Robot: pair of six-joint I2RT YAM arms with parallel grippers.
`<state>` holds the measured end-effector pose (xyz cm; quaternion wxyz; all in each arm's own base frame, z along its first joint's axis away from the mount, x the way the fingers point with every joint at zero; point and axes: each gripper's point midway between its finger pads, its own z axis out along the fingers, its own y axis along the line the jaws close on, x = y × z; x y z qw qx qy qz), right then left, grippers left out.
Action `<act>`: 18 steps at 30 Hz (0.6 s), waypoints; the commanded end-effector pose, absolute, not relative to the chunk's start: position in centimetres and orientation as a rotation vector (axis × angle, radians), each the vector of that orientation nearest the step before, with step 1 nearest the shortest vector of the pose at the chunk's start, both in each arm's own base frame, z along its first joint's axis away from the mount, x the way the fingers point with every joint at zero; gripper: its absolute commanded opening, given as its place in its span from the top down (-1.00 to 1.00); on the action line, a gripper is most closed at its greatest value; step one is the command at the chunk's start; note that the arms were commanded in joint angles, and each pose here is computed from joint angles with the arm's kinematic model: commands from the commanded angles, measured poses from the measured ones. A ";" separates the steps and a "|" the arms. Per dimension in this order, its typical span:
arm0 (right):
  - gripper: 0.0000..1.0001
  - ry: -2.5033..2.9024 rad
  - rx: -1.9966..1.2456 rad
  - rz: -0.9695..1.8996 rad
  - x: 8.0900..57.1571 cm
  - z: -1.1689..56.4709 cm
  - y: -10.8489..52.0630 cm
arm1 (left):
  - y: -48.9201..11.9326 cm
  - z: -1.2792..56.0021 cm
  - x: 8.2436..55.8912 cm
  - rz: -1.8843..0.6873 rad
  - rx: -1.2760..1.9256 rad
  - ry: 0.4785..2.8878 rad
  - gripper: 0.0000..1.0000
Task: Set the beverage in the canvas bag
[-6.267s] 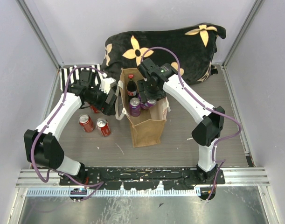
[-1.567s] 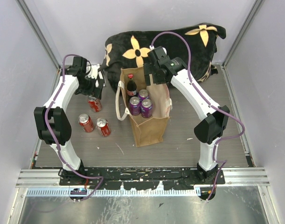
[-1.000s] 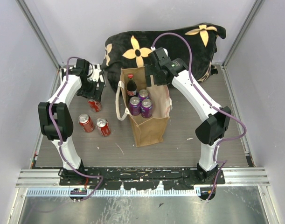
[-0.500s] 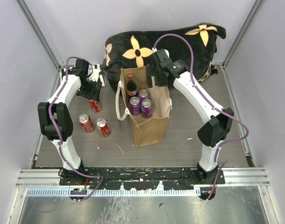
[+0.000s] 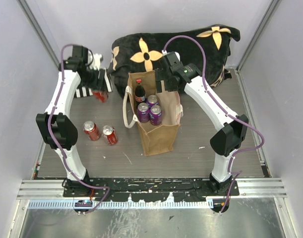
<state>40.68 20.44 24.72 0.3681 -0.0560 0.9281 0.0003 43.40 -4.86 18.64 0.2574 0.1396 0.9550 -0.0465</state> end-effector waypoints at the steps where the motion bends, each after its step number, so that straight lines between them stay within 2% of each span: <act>1: -1.00 2.269 -0.081 0.046 41.1 28.9 19.5 | -7.8 29.8 46.8 -0.293 0.322 2.264 1.00; 6: -1.00 2.271 -0.061 0.033 41.1 29.0 18.6 | -11.7 36.9 47.4 -0.478 0.380 2.061 1.00; 10: -1.00 2.275 -0.027 0.011 40.9 28.9 17.6 | -16.1 41.5 45.9 -0.602 0.489 1.919 1.00; 14: -1.00 2.267 0.021 -0.029 40.8 29.1 16.3 | -21.3 43.1 42.9 -0.719 0.645 1.834 1.00; 18: -1.00 2.255 0.082 -0.083 40.6 29.6 14.6 | -25.6 42.4 40.4 -0.777 0.813 1.789 1.00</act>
